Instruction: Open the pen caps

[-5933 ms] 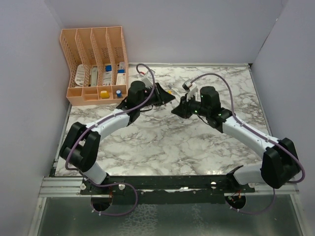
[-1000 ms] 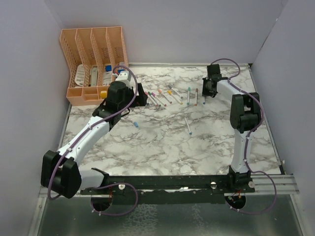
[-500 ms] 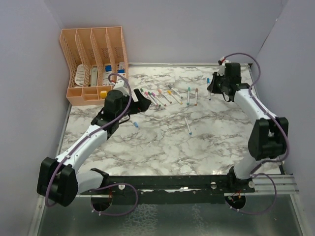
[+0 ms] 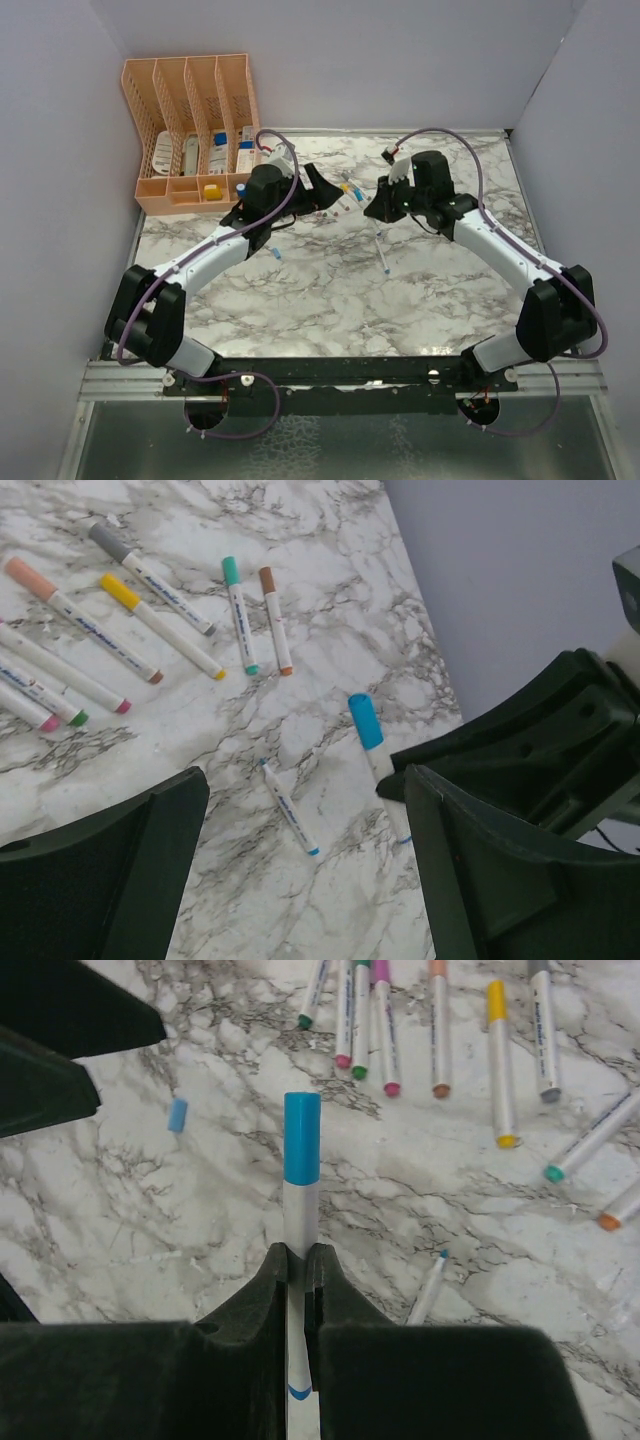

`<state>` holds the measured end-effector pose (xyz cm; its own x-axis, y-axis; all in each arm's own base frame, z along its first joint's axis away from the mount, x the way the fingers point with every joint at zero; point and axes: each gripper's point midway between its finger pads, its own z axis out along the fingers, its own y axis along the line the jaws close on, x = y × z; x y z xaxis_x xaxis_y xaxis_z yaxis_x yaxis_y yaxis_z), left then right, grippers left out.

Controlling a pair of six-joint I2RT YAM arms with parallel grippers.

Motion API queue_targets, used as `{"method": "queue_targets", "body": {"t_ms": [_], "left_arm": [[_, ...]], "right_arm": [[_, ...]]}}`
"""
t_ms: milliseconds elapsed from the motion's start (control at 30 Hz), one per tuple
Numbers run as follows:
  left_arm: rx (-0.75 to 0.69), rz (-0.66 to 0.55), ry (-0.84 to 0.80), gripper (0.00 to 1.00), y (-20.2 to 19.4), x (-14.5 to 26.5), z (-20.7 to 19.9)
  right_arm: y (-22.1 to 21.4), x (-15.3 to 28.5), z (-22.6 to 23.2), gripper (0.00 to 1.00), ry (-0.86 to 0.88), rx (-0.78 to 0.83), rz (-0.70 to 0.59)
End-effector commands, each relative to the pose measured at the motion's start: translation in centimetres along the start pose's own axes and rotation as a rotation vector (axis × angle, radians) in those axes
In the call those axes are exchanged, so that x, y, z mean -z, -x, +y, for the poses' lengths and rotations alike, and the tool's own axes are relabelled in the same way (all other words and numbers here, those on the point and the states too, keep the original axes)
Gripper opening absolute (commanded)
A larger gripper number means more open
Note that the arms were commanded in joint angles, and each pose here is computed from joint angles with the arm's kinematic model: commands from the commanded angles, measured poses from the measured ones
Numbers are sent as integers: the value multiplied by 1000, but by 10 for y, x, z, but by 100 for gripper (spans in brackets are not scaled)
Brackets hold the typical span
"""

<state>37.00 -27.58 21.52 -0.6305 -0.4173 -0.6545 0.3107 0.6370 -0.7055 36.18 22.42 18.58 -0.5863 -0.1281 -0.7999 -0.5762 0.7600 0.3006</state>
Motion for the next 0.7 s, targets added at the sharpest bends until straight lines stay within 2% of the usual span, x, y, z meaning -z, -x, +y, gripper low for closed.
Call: {"method": "queue_targets", "body": {"t_ms": [0, 400, 667], "left_arm": [[13, -28, -75, 82, 9, -7, -25], [47, 18, -93, 80, -14, -24, -29], [61, 23, -105, 69, -19, -24, -33]], "right_arm": [[6, 13, 33, 1, 67, 36, -30], [-3, -3, 74, 1, 139, 80, -17], [-1, -8, 86, 1, 152, 98, -19]]}}
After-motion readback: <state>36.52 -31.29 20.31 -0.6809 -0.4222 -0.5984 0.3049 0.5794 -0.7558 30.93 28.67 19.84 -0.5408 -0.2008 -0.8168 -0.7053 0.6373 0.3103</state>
